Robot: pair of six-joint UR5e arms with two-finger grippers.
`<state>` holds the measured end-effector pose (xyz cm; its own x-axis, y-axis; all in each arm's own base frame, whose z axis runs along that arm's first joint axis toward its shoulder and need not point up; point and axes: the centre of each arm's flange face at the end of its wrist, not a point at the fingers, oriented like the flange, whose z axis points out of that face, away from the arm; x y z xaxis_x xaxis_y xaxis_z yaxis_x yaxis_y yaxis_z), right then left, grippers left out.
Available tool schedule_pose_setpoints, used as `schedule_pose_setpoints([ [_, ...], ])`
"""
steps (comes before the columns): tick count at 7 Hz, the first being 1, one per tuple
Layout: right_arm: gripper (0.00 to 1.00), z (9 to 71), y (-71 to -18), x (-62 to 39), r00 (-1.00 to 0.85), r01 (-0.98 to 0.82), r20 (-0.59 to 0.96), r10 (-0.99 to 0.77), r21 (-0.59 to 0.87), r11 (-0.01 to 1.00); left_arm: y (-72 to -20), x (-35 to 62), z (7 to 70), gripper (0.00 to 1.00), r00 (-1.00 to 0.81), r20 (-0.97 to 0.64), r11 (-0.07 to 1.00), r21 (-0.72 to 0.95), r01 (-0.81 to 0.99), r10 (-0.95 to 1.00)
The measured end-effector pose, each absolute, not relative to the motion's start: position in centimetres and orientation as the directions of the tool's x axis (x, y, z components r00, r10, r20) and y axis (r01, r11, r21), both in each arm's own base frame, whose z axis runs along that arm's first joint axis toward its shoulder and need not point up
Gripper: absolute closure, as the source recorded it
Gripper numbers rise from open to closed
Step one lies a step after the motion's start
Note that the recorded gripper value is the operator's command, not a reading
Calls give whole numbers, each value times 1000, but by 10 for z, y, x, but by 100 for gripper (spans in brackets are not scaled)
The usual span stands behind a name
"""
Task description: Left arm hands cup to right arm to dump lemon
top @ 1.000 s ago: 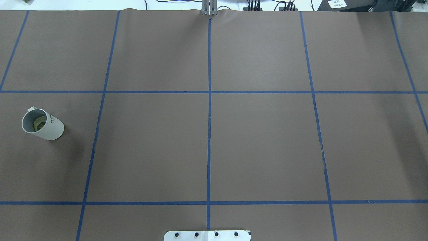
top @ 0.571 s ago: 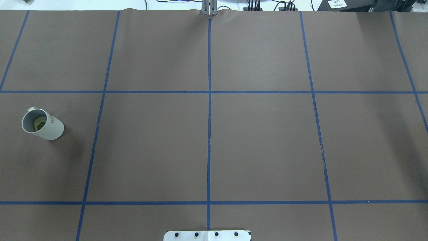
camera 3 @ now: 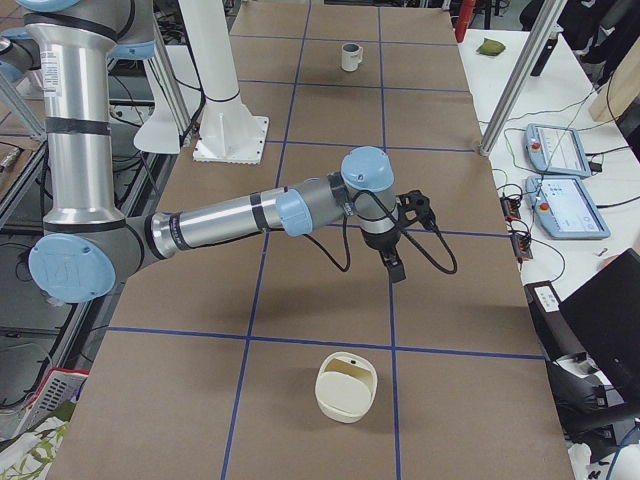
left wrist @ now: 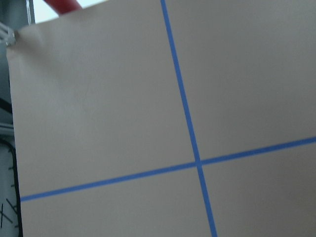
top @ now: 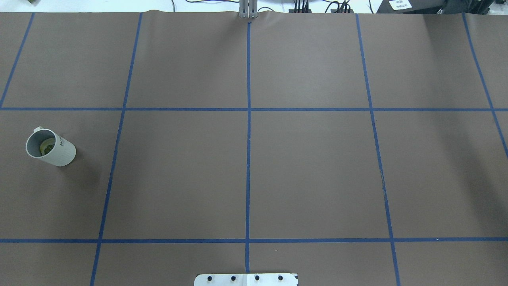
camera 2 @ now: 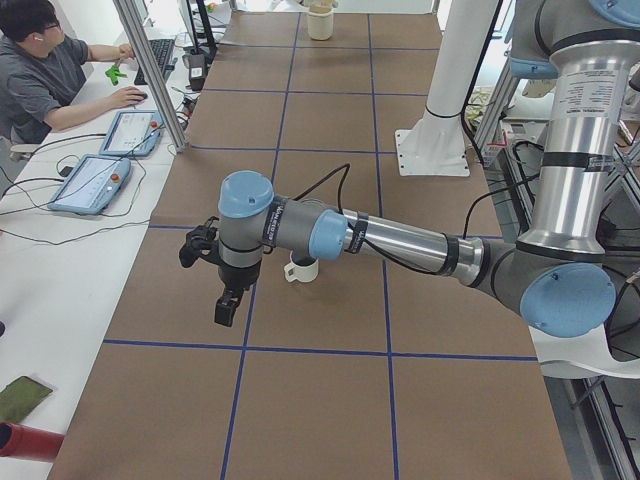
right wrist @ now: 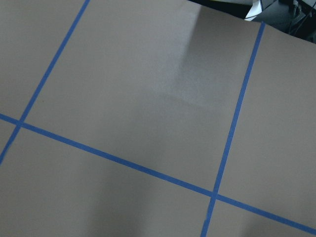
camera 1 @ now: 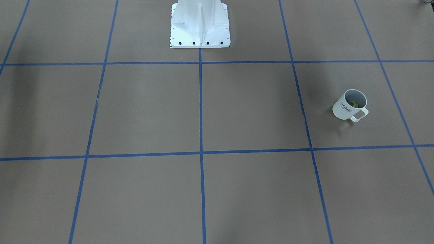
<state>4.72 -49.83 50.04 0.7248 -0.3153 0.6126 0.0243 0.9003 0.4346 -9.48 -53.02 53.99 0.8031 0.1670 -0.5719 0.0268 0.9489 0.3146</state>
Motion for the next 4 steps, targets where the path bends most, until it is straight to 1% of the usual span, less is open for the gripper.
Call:
schedule_pose_setpoints([
  [1,0,495,-499,40,714,14,618,-329,457,889,-529,-91,531,0,777,-617,947,308,92,125],
  [2,0,492,-499,29,693,17,634,-344,462,887,-527,-84,527,0,750,-650,941,318,120,124],
  [4,0,477,-505,3,645,35,664,-378,468,883,-519,-42,533,0,711,-684,930,347,119,164],
])
